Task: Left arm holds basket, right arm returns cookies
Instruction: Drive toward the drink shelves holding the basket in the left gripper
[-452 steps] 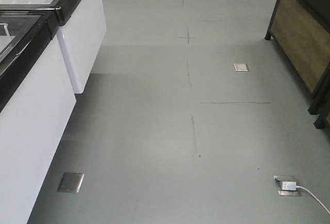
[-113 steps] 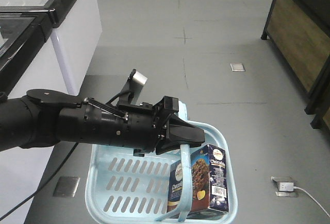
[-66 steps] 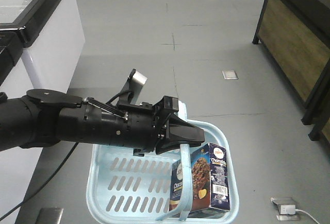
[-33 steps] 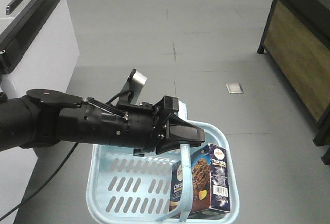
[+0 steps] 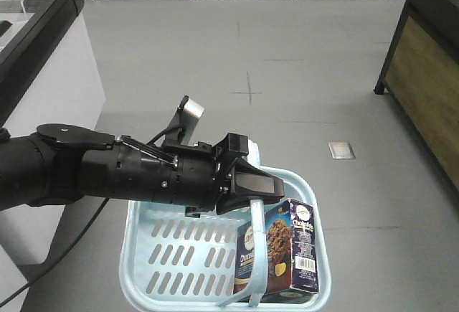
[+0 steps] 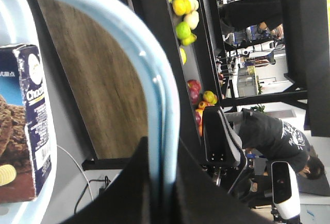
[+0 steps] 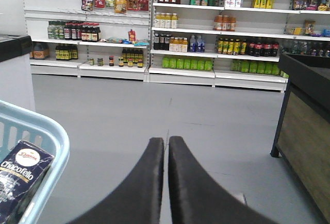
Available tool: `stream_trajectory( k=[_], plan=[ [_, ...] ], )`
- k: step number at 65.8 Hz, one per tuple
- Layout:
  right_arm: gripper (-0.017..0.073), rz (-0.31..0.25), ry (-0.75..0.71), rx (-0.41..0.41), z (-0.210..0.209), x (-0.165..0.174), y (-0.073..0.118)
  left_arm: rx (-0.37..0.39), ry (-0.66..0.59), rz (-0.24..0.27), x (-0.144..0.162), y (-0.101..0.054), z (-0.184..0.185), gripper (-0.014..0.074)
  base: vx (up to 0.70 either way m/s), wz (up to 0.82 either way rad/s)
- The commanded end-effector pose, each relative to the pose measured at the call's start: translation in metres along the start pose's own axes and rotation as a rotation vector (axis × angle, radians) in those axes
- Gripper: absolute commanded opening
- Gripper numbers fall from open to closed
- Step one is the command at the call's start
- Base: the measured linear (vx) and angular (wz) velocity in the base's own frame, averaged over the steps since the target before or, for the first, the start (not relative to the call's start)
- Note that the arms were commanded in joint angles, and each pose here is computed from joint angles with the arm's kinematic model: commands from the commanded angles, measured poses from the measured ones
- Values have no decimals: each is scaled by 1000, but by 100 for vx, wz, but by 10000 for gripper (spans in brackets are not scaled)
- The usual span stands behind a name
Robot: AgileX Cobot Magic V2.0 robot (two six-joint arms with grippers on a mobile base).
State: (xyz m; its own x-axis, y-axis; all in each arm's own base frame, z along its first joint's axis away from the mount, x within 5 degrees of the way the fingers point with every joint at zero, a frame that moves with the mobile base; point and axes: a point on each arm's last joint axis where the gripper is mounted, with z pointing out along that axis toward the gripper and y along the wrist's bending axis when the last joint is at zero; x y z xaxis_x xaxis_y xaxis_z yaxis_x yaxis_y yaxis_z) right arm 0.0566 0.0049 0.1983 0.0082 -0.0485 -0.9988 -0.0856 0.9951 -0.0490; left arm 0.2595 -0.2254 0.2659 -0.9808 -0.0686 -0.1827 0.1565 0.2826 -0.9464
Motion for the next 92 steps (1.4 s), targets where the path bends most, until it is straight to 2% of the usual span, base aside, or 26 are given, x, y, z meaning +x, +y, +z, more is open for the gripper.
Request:
stream_trajectory(
  k=[1,92],
  plan=[
    [-10,-12,-70,10,0,-1,0,152,-37,3,-2,-35,-11,-3,44,1],
    [-10,-12,-68,10,0,-1,0,147,-44,3,-2,-34,-11,-3,51,1]
  ],
)
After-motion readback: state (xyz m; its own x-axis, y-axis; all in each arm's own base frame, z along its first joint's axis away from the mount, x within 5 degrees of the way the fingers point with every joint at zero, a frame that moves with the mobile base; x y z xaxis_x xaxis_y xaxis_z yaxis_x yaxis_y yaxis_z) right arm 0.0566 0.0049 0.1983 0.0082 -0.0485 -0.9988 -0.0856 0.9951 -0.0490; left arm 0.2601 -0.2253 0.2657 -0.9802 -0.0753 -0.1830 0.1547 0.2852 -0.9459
